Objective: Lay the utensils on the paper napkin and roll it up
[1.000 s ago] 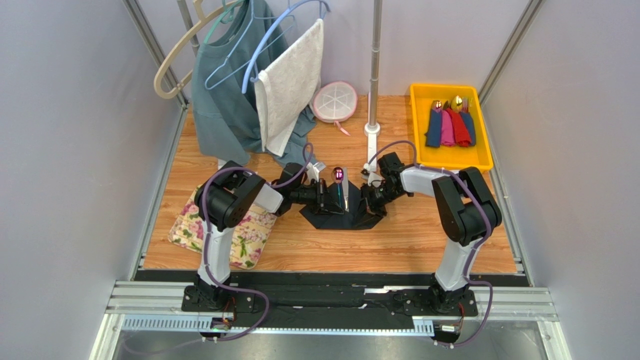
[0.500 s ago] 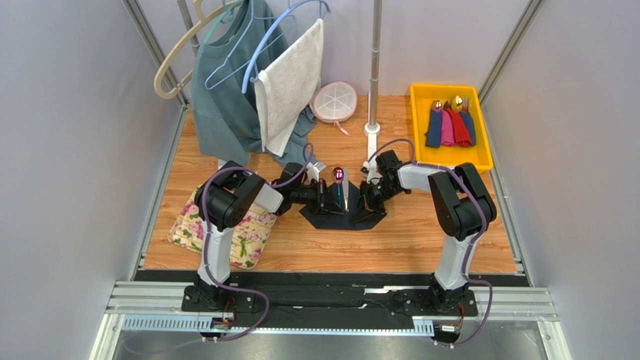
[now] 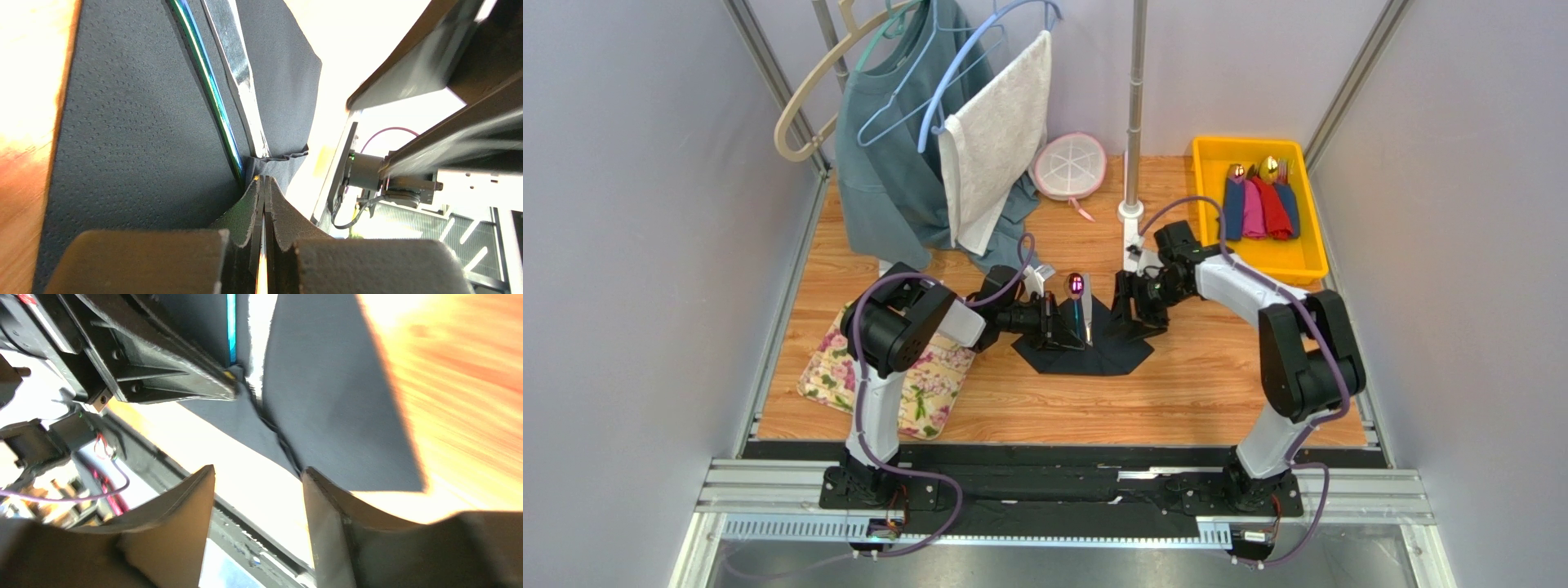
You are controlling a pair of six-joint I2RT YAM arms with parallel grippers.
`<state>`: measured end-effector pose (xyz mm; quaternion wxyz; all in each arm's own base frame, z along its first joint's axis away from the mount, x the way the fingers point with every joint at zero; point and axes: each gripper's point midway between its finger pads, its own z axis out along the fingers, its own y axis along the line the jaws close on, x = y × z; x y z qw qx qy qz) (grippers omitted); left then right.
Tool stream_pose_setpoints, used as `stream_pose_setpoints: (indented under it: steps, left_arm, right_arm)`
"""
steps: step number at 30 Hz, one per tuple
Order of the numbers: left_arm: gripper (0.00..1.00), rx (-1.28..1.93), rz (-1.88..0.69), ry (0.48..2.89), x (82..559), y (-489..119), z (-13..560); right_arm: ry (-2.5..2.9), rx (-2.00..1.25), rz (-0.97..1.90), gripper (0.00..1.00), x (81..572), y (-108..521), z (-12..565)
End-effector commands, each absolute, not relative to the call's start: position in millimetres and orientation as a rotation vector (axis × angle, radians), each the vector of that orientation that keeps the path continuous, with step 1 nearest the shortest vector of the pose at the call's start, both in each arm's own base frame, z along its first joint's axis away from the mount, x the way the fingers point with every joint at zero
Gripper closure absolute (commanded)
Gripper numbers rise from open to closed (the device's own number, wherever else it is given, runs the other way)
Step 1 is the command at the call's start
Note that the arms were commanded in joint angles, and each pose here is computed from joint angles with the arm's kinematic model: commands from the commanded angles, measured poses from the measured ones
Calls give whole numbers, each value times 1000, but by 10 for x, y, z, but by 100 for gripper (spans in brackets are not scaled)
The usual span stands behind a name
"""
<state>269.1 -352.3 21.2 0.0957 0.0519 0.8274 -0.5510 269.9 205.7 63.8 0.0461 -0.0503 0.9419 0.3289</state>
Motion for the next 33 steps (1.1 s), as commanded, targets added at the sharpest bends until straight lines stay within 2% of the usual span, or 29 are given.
stream_pose_setpoints:
  steps: [1,3,4,9,17,25,33]
  left_arm:
    - [96,174,-1598,2440,2747,-3544,162]
    - [96,172,-1598,2439,2751,-3545,164]
    - [96,174,-1598,2440,2747,-3544,158]
    - [96,179,-1599,2439,2742,-3542,156]
    - [96,182,-1596,2437,2742,-3540,151]
    - [96,173,-1595,2443,2745,-3541,125]
    - [96,183,-1592,2439,2739,-3535,139]
  right_arm:
    - [2895,-131,828,36,2732,1686,670]
    - [2943,-103,756,34,2682,1562,546]
    - [2949,-95,726,26,2690,1514,513]
    - [2996,-85,598,24,2686,1357,293]
    - [3051,-24,694,23,2684,1482,85]
    - [2990,62,1109,28,2732,1909,158]
    - [2773,73,1459,34,2843,2211,613]
